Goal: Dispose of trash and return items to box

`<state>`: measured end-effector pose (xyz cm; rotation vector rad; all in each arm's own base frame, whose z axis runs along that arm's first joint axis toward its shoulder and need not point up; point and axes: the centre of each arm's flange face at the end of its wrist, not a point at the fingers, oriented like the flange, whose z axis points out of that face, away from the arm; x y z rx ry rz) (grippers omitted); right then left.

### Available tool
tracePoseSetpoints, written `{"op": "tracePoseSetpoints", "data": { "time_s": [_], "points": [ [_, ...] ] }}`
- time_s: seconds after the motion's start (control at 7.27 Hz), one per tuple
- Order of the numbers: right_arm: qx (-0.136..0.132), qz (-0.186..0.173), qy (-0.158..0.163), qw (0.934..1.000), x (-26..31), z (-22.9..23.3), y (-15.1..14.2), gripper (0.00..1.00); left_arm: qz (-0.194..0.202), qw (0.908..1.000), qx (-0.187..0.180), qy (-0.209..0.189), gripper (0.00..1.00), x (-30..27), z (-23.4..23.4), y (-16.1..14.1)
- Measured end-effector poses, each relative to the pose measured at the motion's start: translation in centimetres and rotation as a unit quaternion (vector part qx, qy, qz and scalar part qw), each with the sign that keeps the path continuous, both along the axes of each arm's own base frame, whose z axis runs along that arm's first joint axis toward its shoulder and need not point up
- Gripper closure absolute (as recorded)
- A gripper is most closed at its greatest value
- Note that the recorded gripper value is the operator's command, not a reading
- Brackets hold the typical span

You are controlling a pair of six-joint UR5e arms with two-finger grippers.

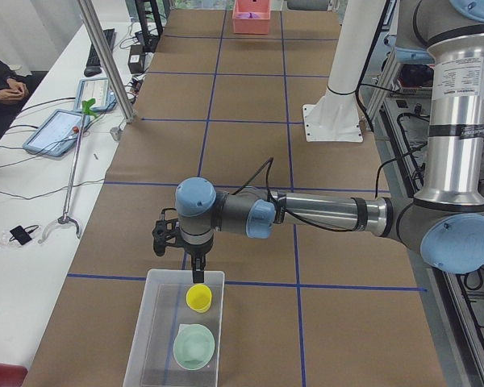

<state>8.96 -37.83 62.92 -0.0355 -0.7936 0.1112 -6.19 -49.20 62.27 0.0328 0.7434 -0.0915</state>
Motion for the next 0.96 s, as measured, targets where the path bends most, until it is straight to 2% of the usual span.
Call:
{"op": "tracePoseSetpoints", "data": {
  "time_s": [0.96],
  "points": [
    [0.004, -0.001, 0.003, 1.0, 0.04, -0.2, -0.1, 0.0, 0.004, 1.0, 0.001, -0.001, 0.01, -0.07, -0.06, -0.08]
  ]
}}
